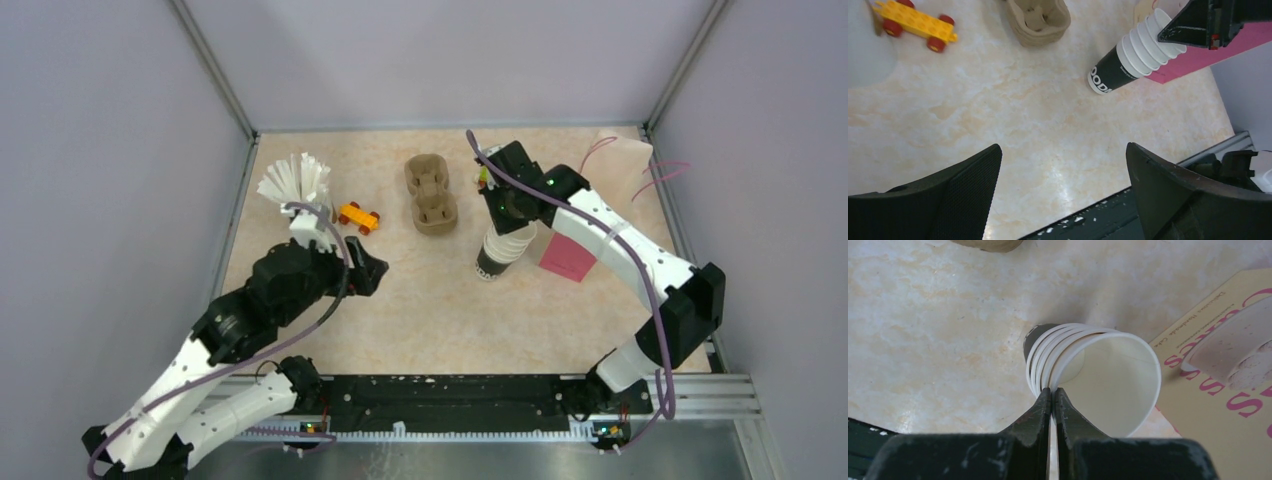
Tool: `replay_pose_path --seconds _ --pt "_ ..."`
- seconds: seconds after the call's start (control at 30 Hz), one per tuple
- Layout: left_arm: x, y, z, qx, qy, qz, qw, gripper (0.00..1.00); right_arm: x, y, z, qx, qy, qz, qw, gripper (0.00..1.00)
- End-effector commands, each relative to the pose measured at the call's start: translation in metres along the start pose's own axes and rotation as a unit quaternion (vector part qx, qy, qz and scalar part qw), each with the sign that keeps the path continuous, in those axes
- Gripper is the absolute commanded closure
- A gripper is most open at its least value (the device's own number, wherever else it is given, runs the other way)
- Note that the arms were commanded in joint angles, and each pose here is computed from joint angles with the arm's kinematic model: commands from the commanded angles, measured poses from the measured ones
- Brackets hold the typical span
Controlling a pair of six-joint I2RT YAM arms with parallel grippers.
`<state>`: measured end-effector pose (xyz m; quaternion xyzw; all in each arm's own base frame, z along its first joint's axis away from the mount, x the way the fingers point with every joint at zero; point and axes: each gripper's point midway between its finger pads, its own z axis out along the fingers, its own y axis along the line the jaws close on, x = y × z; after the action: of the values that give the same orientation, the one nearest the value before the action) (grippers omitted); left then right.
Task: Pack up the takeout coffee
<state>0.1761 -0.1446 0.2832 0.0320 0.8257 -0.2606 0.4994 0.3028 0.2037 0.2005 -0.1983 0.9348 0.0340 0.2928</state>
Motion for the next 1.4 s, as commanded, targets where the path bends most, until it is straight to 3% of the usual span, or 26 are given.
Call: replay_pose_path --seconds 0.0,0.27,0.43,0.73,1.03,1.37 --pt "0.03 -0.032 0.041 0.031 0.068 -0.126 0.989 0.03 -0.002 0.019 -0.021 -0.051 -0.037 0.023 0.998 1.0" --pt "0.064 -0.085 0.088 0.15 0.127 -0.231 0.953 0.08 0.003 0.027 -0.027 -0.072 -0.04 0.019 0.996 1.0" --pt "0.073 -0.096 0.118 0.152 0.167 -0.247 0.942 0.12 0.01 0.036 -0.032 -0.1 -0.057 0.005 0.993 1.0" --pt "0.051 -0.112 0.156 0.207 0.145 -0.293 0.922 0.25 0.024 0.043 -0.037 -0.136 -0.094 -0.01 0.986 1.0" --pt "0.048 -0.15 0.194 0.277 0.192 -0.25 0.908 0.28 0.032 0.045 -0.036 -0.148 -0.099 -0.011 0.984 1.0" --pt "0.062 -0.136 0.205 0.237 0.198 -0.265 0.913 0.41 0.036 0.04 -0.036 -0.138 -0.099 -0.031 0.985 1.0"
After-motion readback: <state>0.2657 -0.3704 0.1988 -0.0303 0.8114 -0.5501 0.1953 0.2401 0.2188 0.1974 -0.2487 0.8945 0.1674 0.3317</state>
